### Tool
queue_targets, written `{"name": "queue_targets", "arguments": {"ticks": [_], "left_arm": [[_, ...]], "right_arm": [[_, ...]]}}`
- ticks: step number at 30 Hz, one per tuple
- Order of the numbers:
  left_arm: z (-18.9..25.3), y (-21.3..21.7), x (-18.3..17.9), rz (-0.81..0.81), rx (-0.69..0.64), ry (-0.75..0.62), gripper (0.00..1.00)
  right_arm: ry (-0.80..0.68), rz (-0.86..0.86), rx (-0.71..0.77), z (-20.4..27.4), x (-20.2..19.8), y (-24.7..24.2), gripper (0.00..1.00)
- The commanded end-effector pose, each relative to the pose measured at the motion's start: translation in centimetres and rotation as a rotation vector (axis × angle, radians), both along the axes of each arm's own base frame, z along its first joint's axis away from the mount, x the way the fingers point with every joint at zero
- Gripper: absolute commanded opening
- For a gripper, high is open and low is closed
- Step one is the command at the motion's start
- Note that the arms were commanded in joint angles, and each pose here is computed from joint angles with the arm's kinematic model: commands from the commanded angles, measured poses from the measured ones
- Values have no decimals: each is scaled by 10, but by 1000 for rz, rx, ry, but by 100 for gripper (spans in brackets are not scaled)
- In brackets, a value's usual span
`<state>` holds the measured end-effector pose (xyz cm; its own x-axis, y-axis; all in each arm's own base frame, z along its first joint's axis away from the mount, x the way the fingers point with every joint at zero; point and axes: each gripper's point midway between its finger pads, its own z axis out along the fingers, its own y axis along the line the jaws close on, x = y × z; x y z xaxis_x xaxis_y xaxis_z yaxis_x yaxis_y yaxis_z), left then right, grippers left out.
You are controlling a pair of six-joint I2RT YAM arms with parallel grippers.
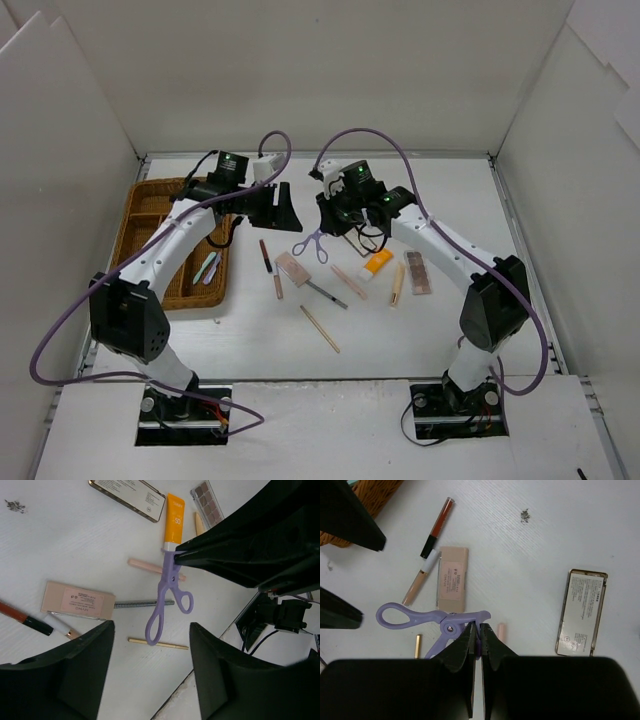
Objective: Organize the makeup
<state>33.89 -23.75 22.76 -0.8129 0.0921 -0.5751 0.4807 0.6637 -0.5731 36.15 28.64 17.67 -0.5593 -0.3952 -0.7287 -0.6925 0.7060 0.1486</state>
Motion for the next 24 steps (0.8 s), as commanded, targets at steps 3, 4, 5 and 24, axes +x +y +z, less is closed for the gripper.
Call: {"name": "queue_targets", "arguments": {"ticks": [3,4,5,24], "left_arm": [[21,-18,-2,-67,-56,-53,51],[18,-22,-4,-80,-56,-44,50],[14,-22,-5,-83,-56,-34,49],[-4,-29,-26,-146,-96,46,27]], "right_arm": [[-98,86,100,41,-8,29,0],[-100,90,110,43,-8,30,0],[-101,99,116,44,-10,34,0],[-121,141,185,61,-20,50,0]]}}
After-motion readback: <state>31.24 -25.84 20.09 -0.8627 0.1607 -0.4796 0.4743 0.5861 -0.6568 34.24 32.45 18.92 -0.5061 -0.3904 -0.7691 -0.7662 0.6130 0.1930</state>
